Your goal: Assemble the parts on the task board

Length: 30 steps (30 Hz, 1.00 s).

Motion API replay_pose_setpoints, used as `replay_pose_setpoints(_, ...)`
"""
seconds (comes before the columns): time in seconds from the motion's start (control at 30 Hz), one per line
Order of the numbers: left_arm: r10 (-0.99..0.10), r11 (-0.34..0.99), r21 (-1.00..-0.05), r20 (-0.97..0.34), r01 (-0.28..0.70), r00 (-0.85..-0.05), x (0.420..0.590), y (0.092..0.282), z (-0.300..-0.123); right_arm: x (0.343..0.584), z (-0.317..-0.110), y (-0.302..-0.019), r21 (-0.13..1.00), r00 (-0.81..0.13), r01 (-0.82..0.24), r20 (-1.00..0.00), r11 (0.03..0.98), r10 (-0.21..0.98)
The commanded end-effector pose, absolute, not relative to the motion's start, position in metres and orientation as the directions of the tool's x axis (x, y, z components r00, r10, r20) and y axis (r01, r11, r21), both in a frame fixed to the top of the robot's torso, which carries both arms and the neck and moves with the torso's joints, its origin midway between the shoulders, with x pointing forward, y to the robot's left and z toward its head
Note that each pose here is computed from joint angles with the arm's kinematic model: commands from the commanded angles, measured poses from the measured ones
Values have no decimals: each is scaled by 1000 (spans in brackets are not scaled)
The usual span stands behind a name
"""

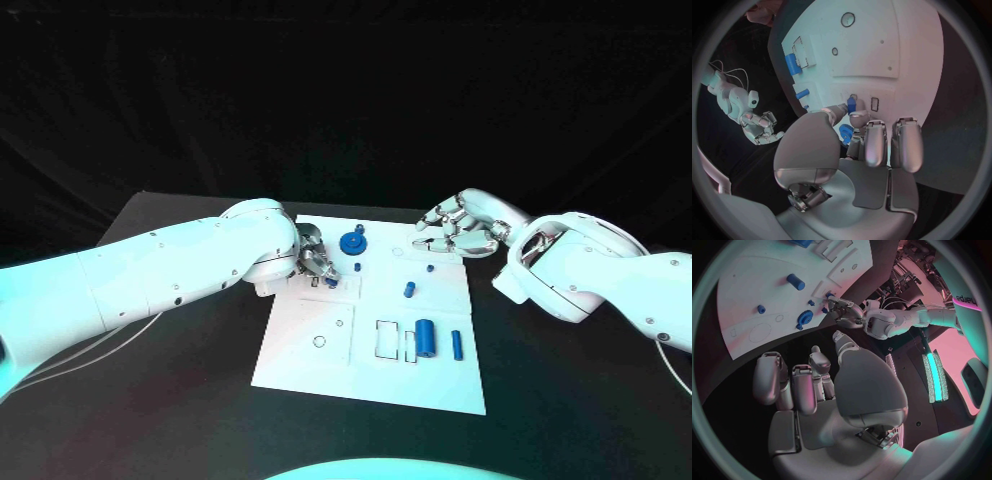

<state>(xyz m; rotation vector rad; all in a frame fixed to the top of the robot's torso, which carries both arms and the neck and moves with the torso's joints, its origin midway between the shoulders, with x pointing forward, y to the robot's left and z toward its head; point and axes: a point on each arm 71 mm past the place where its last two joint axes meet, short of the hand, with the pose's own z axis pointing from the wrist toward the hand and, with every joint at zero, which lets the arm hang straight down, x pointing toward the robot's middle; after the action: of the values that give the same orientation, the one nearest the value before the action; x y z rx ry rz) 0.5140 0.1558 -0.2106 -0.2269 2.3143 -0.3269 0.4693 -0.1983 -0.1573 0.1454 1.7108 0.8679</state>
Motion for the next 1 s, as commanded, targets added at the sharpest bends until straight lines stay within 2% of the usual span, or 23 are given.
replay_pose_setpoints(0.03, -244, 957, -287, -688, -53, -684, 513, 154, -211, 469, -158, -198, 608, -347, -335, -790, 720, 506)
replay_pose_setpoints(1.0, -215, 963, -265, -672, -41, -709, 511, 156, -213, 470, -159, -200, 611, -350, -324, -787, 722, 509)
